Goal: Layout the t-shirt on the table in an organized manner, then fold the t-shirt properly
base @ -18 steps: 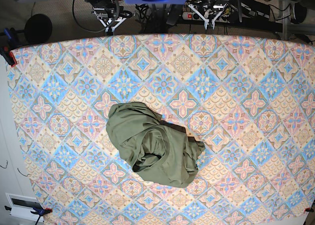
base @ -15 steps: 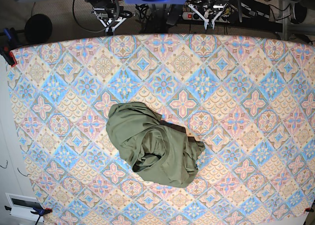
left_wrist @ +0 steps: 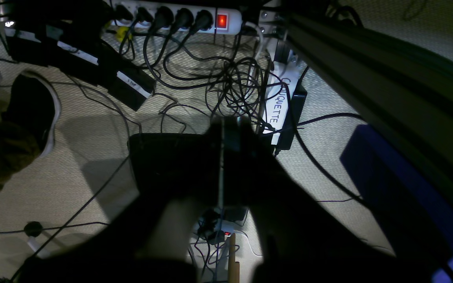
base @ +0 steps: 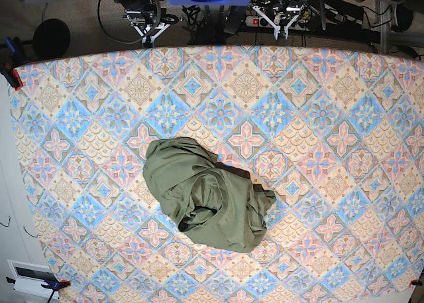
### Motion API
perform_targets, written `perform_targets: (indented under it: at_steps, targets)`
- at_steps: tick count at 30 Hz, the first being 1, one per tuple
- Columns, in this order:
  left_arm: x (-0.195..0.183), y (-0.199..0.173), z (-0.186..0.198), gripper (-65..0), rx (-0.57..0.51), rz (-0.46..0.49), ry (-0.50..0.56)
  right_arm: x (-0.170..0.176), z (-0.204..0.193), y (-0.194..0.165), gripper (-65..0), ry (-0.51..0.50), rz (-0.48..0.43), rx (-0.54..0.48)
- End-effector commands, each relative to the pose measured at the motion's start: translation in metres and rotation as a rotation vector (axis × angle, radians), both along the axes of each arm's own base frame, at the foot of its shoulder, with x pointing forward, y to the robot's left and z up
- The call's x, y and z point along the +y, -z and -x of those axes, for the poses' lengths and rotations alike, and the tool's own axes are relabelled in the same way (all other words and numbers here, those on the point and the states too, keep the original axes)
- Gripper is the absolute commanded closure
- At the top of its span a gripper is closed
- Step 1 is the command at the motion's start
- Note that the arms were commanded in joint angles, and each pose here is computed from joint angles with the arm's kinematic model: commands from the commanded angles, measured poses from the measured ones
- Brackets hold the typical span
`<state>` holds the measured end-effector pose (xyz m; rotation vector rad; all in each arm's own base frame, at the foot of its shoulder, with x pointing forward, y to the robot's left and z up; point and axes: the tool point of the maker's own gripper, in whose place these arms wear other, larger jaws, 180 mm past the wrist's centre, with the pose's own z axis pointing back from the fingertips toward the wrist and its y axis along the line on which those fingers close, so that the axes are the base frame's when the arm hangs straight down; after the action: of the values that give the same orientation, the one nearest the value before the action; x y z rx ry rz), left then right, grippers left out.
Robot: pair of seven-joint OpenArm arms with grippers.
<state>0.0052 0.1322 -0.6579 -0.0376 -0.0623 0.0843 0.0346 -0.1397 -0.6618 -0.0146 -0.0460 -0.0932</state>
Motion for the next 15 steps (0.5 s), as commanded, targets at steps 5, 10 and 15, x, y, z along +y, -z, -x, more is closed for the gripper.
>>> perform_targets:
  at_steps: [5,10,15]
  targets:
    - [0.000,0.000,-0.001,-0.2,-0.004,0.000,-0.002,-0.003,-0.002,0.000,0.0,-0.002,0.007,-0.005]
    - [0.003,0.000,0.005,-0.2,0.005,-0.005,0.008,-0.003,0.029,0.001,0.0,0.001,0.008,0.041]
    - [0.022,-0.004,0.020,-0.2,0.005,-0.030,0.021,-0.012,0.069,-0.001,0.0,0.000,0.021,0.099]
